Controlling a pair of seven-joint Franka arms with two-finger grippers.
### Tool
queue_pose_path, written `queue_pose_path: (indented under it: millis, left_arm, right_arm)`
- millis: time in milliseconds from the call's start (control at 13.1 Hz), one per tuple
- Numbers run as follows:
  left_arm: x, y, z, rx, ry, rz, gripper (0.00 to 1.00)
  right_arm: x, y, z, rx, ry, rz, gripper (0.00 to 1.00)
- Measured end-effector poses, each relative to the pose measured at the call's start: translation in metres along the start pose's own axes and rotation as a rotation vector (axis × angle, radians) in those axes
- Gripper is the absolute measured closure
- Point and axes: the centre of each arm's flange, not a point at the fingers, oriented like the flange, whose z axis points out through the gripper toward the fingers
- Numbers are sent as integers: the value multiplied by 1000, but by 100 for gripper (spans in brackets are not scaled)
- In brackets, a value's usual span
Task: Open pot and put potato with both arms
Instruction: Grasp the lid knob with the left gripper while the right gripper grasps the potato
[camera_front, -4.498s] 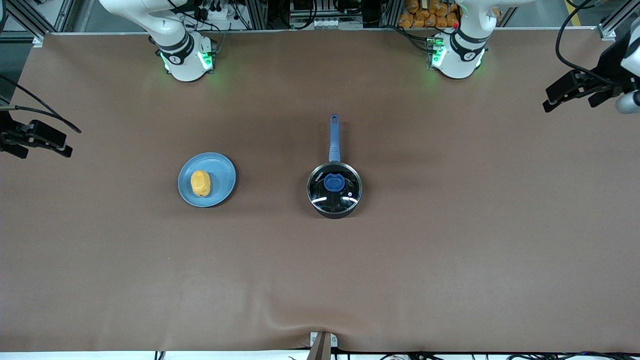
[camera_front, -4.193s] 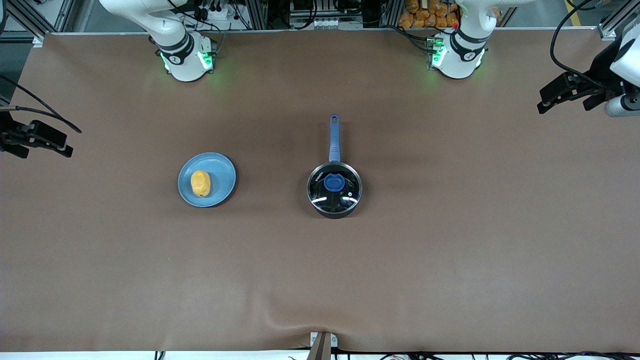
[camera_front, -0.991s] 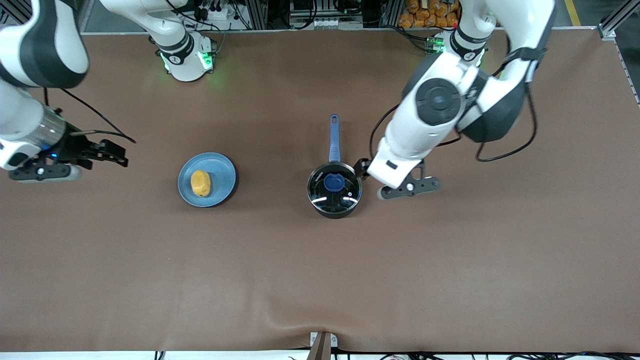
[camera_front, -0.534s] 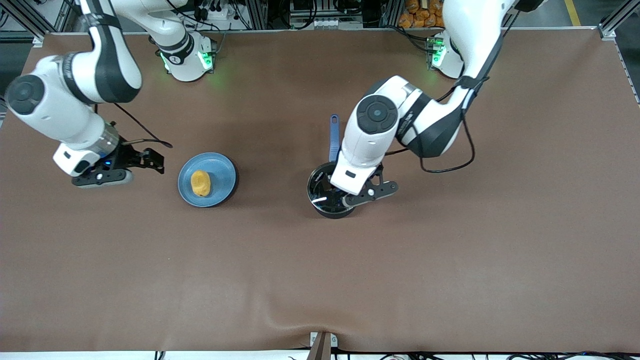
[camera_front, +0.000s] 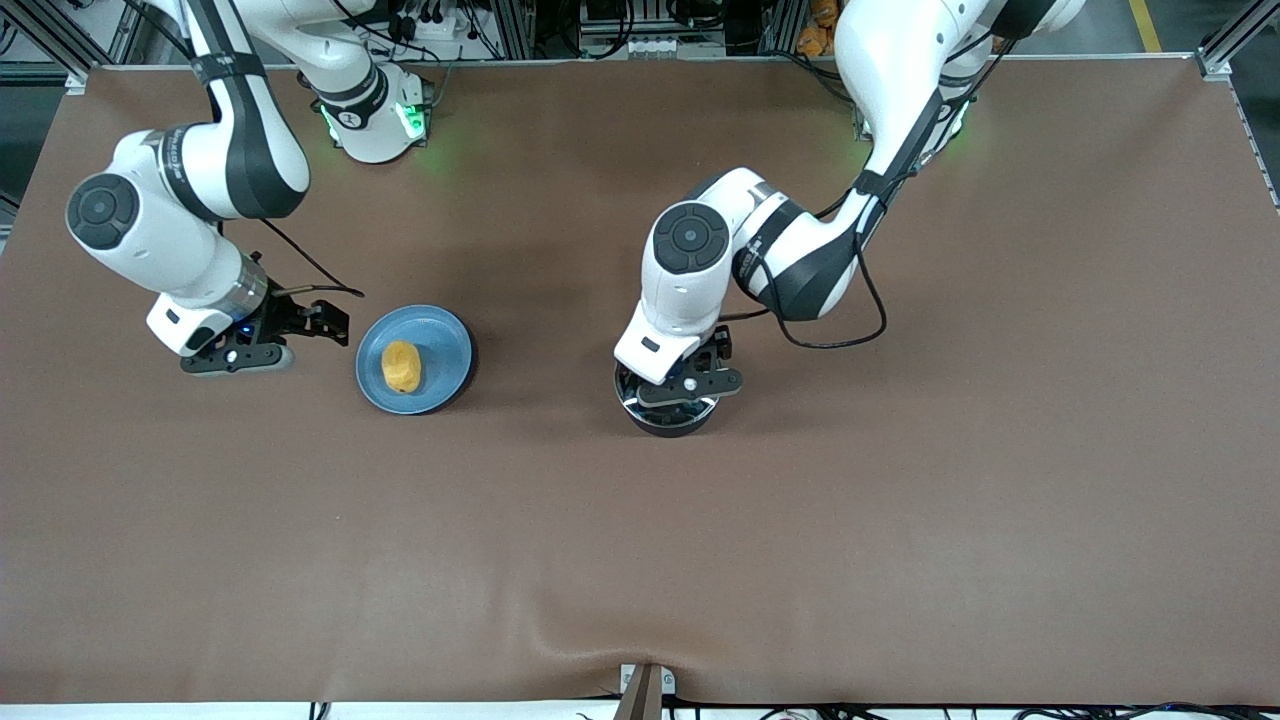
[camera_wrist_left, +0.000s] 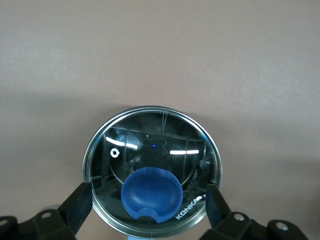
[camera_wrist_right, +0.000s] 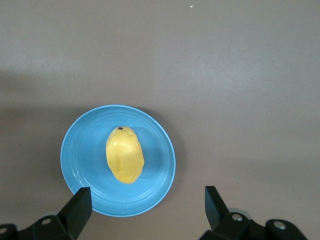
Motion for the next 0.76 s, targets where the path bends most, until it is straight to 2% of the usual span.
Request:
queue_pose_path:
  millis: [381,762]
  left_arm:
    - [-6,4,17,15,-17,24,0]
    - [-16,15,29,15,-21,43,0]
  right_arm:
    - [3,-15,20,-3,-11,24,0]
    - [5,-37,77,-8,-64,3,0]
